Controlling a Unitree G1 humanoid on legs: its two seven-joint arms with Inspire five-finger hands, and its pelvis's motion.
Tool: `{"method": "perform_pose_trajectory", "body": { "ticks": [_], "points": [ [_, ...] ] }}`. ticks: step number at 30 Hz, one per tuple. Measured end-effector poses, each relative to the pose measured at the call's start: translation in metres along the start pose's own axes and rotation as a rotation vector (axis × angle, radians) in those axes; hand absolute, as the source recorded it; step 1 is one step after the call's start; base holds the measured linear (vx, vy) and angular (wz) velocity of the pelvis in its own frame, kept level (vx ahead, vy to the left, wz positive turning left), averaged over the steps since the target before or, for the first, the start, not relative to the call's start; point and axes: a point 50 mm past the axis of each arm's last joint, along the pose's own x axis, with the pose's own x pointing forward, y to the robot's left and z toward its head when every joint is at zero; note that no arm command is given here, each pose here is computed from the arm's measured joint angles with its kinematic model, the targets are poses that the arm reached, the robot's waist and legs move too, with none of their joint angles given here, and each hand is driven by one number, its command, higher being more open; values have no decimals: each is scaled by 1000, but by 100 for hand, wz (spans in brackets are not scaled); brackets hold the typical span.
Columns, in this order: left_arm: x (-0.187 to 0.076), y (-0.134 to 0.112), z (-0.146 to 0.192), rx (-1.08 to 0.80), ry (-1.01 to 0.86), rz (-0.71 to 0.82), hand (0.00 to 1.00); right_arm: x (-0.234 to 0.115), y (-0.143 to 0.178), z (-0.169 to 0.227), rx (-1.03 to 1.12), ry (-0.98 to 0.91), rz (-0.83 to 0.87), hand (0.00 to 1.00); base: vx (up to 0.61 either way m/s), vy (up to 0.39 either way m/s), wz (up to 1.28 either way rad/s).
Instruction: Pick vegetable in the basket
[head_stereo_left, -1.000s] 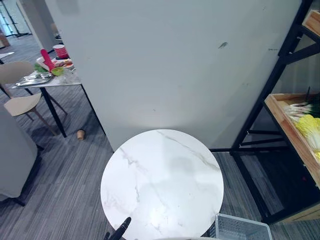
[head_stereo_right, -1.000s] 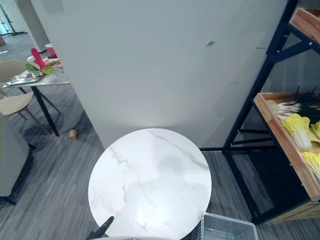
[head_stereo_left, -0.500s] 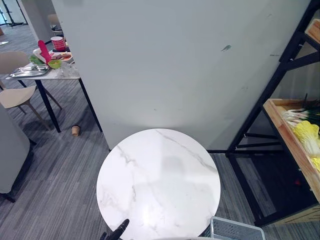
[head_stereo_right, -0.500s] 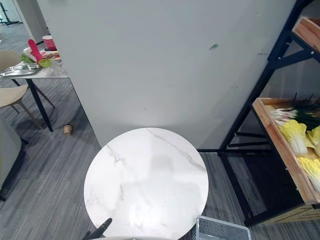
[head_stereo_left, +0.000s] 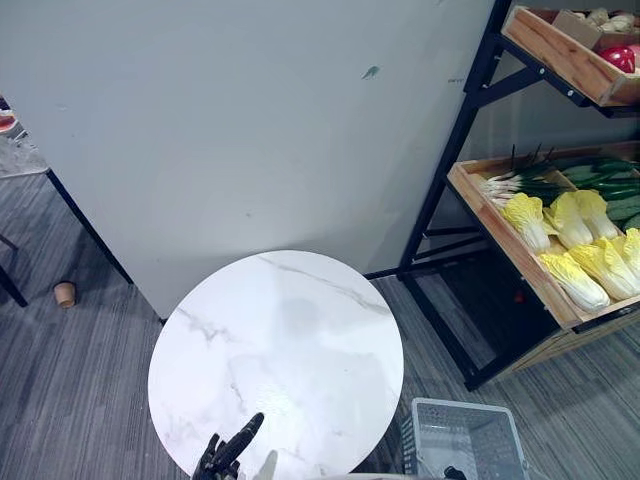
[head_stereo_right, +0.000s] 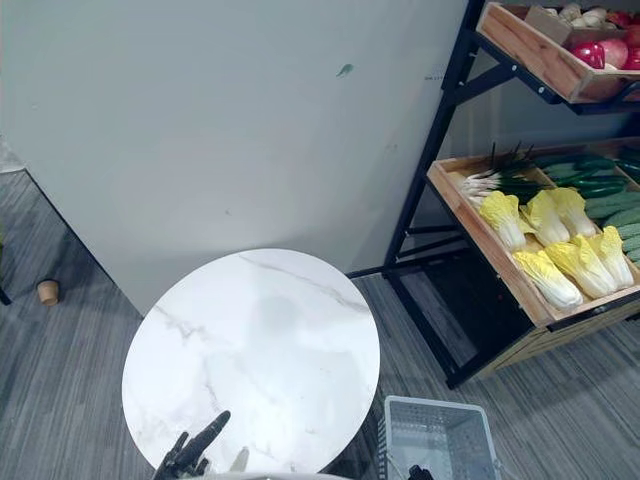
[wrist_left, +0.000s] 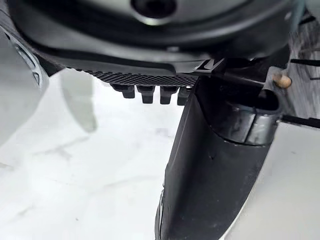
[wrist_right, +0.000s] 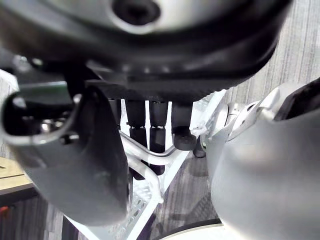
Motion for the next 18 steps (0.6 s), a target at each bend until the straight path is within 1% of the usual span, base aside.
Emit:
{"method": "perform_pose_trajectory", "body": {
  "ticks": [9,13,18],
  "points": [
    [-3,7,-5,-24,21,51,100,0,-8,-2,0,7,-23,0,10,5,-2],
    [-4,8,-9,-39,30,47,100,-1,-12,-5,33,20,-44,0,61,-21,-12],
    [-3,7,-8,-60,21,46,100,-1,-13,-5,36,22,-50,0,25,-21,-45]
  ]
}}
